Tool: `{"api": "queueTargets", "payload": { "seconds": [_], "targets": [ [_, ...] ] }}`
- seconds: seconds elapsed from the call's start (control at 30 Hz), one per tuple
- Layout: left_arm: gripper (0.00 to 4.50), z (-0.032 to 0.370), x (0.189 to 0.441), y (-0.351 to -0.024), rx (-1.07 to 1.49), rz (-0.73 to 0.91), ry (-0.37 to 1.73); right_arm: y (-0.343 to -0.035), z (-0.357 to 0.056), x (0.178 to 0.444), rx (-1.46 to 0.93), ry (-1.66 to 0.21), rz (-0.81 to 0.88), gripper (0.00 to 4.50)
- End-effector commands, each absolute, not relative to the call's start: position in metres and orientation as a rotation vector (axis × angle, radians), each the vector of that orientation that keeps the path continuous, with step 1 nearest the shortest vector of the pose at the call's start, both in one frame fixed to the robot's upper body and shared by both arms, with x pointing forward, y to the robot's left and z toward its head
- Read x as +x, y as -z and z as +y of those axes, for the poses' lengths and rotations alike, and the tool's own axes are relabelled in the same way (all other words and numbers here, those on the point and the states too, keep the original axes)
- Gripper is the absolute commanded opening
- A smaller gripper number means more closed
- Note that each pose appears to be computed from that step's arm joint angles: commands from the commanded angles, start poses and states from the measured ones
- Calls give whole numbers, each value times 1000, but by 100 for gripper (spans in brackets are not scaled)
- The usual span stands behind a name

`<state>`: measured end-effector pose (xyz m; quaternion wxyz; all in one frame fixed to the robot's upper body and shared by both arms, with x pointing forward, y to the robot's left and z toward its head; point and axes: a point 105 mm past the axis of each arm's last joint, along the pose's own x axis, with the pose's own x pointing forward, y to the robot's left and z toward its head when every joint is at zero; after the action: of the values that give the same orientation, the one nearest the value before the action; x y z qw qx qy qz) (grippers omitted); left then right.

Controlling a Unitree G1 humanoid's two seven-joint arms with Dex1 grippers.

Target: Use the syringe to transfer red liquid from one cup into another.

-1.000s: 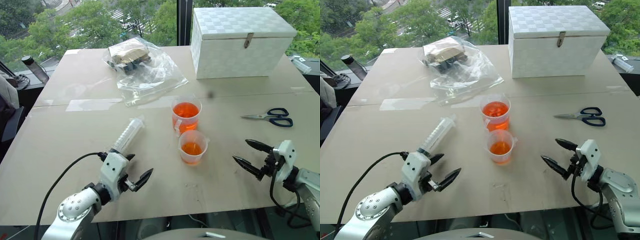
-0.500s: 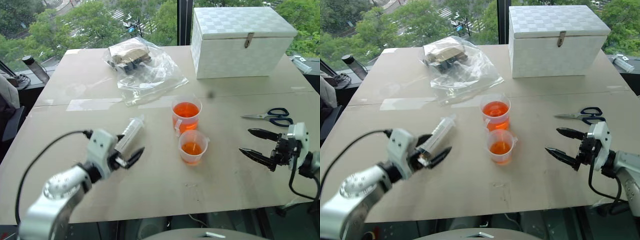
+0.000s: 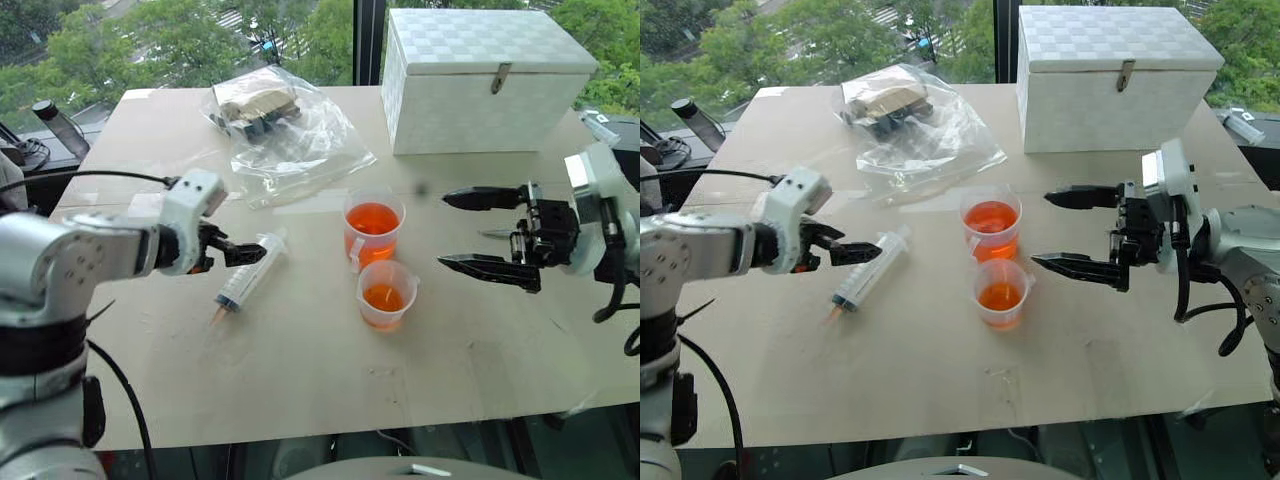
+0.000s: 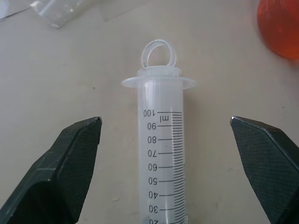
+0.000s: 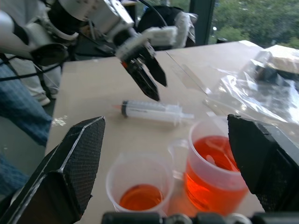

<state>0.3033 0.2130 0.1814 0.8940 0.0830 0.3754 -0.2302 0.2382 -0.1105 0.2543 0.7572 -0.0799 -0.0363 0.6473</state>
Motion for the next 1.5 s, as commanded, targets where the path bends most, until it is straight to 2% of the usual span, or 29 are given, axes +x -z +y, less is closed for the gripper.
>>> {"api": "queueTargets", "payload": {
  "seconds": [0.03,0.23,0.4,0.5,0.73,0.83,1.03,1.27,1.3,1.43,1.5],
  "targets": [
    [450,206,305,-184,200,891,539,-260,-97,230,-186,-1488,-102,442],
    [450,211,305,-175,291,1041,516,-260,-87,230,-220,-1504,-121,442],
    [450,216,301,-166,319,1125,507,-250,-95,227,-297,-1474,-14,442],
    [450,214,305,-162,330,1145,499,-252,-96,232,-316,-1405,-10,442],
    [450,214,312,-162,317,1162,487,-258,-93,229,-332,-1383,33,442],
    [450,213,315,-161,322,1162,484,-262,-93,242,-348,-1283,49,442],
    [450,213,313,-160,304,1172,497,-265,-89,242,-326,-1268,67,442],
    [153,215,318,-161,299,1153,469,-266,-88,244,-331,-1263,64,450],
    [137,216,319,-162,300,1144,463,-266,-87,244,-332,-1264,64,450],
    [137,212,324,-176,292,1065,471,-266,-88,243,-329,-1262,62,450],
    [137,206,335,-194,271,937,492,-268,-89,243,-309,-1252,56,450]
  ]
}}
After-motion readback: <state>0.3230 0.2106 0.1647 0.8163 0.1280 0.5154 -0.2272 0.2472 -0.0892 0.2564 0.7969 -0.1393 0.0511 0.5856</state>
